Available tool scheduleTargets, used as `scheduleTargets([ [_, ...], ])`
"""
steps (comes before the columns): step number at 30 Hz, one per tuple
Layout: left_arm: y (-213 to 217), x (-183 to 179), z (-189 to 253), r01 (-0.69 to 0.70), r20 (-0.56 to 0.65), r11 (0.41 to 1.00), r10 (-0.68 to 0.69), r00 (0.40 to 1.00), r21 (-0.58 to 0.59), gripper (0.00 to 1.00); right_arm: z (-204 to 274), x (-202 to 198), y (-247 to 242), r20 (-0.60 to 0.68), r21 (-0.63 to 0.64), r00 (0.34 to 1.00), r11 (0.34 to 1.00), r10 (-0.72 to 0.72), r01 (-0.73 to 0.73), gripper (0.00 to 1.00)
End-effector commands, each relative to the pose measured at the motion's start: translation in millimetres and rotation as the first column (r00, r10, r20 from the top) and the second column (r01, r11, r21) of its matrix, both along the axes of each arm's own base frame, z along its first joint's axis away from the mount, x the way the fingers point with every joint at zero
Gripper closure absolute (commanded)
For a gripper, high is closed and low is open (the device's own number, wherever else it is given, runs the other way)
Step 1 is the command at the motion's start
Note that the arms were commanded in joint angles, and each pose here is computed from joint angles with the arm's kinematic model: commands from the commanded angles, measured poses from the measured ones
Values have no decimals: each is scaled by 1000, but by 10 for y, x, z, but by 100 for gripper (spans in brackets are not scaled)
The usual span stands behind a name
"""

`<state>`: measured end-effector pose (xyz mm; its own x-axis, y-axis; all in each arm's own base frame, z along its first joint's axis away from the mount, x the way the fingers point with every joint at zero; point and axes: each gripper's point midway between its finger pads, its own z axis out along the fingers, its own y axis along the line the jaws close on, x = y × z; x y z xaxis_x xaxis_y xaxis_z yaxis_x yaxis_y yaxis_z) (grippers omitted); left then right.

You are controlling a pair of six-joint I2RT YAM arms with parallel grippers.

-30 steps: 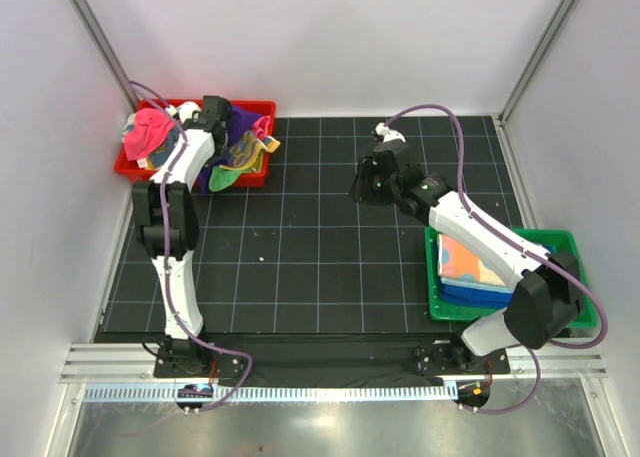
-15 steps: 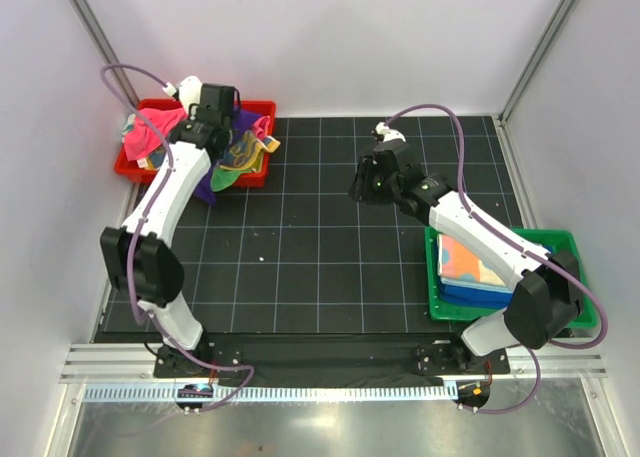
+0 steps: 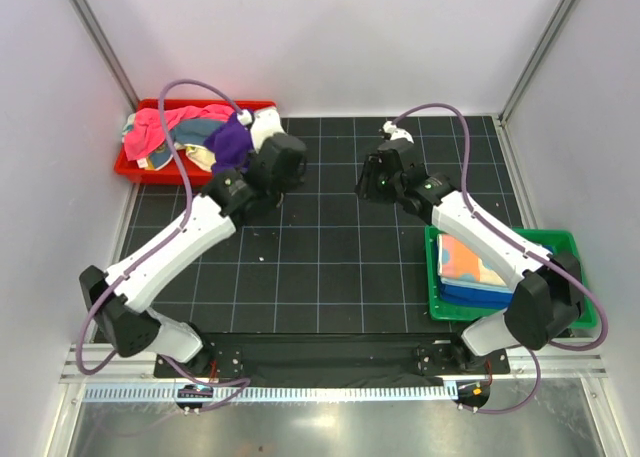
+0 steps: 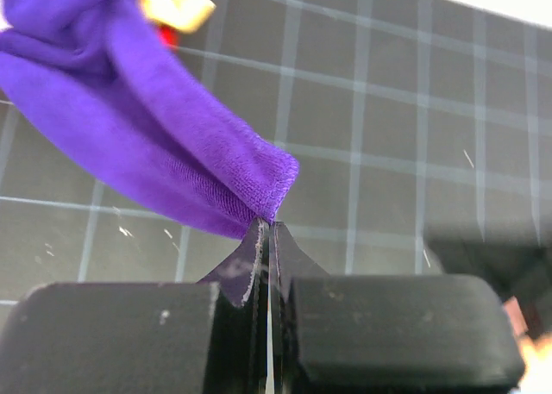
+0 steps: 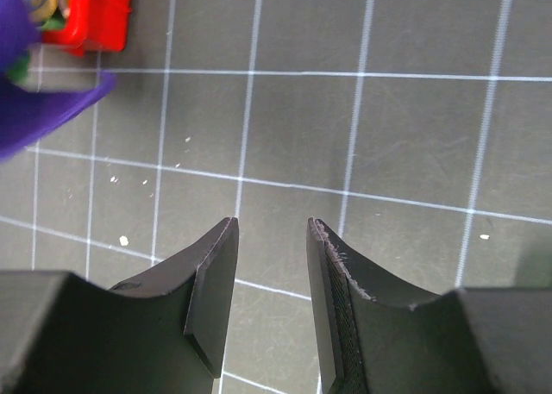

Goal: Fold and stack the towels
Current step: Move the towel to the center of the board

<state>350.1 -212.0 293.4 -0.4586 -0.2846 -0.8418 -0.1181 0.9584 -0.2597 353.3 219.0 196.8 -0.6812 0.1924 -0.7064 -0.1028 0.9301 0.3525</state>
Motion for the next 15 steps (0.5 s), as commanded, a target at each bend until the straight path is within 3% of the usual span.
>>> scheduleTargets([
  [1, -187, -392, 260, 95, 66, 996, -95, 993, 1, 100, 181, 44, -174, 54, 23, 996, 997, -69, 68, 56],
  [8, -744, -939, 513, 364, 80, 930, -360, 929, -40, 100, 274, -28, -255, 82, 87, 993, 993, -88, 81, 55],
  [15, -1136, -1173, -23, 530, -48, 845, -534, 844, -71, 100, 300, -170, -411, 92, 71, 988, 991, -124, 118, 55],
])
